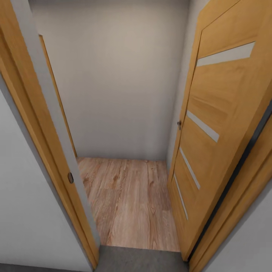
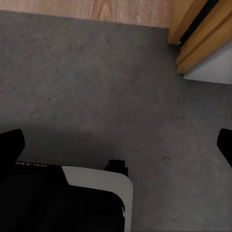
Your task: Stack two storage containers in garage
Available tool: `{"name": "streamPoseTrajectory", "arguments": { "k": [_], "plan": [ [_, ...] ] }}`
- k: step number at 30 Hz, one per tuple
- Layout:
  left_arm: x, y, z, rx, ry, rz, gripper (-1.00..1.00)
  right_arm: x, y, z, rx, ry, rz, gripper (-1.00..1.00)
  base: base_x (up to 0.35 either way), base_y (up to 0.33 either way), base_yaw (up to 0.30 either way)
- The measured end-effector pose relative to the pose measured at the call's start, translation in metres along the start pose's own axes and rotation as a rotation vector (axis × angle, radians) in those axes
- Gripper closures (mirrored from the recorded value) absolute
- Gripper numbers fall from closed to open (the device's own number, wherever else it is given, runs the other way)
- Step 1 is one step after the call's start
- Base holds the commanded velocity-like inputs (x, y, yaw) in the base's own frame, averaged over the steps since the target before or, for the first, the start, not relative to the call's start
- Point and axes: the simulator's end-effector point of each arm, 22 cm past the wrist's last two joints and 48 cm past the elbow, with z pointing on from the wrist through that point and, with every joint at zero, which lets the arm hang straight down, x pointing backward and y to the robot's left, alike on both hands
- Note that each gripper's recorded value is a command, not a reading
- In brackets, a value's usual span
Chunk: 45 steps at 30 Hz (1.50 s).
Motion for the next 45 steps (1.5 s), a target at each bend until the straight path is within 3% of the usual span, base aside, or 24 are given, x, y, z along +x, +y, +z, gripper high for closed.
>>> {"name": "streamPoseTrajectory", "arguments": {
  "k": [5, 14, 21, 45],
  "plan": [
    [0.001, -0.013, -0.001, 0.016, -0.001, -0.003, -1.00, 0.000, 0.000, 0.000, 0.000, 0.000, 0.000, -1.00, 0.014, 0.000, 0.000],
    [0.001, -0.016, -0.001, 0.019, 0.002, -0.004, -1.00, 0.000, 0.000, 0.000, 0.000, 0.000, -0.001, -1.00, 0.000, 0.000, 0.000],
    [0.003, -0.035, -0.002, 0.043, 0.003, -0.008, -1.00, 0.000, 0.000, 0.000, 0.000, 0.001, -0.002, -1.00, 0.000, 0.000, 0.000],
    [-0.003, -0.036, -0.003, 0.046, -0.013, -0.010, -1.00, -0.007, 0.006, -0.001, -0.007, -0.015, 0.001, -1.00, 0.000, 0.000, -0.088]
  ]
}}
